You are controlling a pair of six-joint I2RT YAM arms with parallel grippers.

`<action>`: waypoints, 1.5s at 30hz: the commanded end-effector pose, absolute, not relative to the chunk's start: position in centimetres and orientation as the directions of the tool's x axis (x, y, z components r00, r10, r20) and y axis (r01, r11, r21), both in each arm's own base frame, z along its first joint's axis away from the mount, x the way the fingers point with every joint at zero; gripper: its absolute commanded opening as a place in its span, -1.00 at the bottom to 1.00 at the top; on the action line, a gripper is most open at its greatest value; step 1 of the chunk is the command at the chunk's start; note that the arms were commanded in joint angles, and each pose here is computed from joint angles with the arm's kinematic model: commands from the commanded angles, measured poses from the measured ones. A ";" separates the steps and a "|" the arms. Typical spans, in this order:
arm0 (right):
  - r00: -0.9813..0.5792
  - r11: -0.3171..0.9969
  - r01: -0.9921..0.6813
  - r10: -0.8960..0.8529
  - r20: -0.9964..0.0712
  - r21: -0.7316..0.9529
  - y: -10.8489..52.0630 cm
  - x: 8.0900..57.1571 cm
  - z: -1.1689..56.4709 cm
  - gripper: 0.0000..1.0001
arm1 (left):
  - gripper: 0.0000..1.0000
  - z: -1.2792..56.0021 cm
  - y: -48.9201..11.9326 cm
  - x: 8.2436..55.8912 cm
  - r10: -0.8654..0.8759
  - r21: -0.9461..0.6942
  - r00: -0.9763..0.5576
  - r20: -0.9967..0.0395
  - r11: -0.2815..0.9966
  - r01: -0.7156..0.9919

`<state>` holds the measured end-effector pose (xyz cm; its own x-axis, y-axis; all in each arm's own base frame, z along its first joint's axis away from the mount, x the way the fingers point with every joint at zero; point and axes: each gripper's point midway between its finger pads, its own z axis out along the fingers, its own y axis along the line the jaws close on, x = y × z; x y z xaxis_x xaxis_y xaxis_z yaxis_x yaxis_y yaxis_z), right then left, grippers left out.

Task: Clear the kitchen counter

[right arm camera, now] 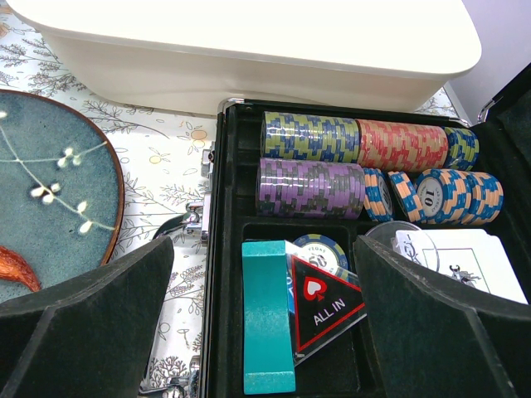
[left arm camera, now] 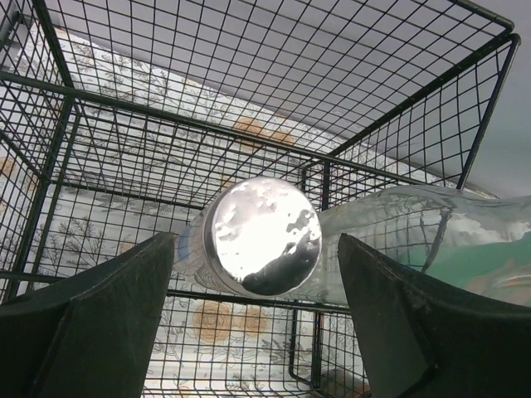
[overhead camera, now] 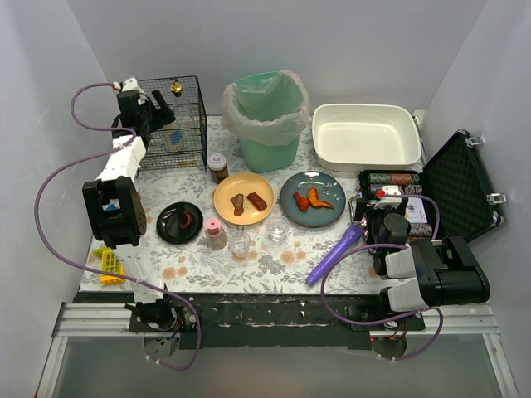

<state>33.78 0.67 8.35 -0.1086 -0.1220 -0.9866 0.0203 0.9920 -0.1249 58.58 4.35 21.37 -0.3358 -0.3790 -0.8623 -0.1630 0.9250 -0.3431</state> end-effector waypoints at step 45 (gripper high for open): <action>-0.050 0.991 0.032 -0.129 -0.990 -0.130 0.6 34.1 9.8 0.97 | 0.96 14.5 -12.7 44.8 -0.467 -0.329 -0.426 -0.775 0.873 -0.359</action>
<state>33.78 0.67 8.35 -0.1086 -0.1231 -0.9864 0.0202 0.9918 -0.1260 43.10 -13.37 12.46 -0.5177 -0.4312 -0.7390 -0.3133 0.8993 -0.3052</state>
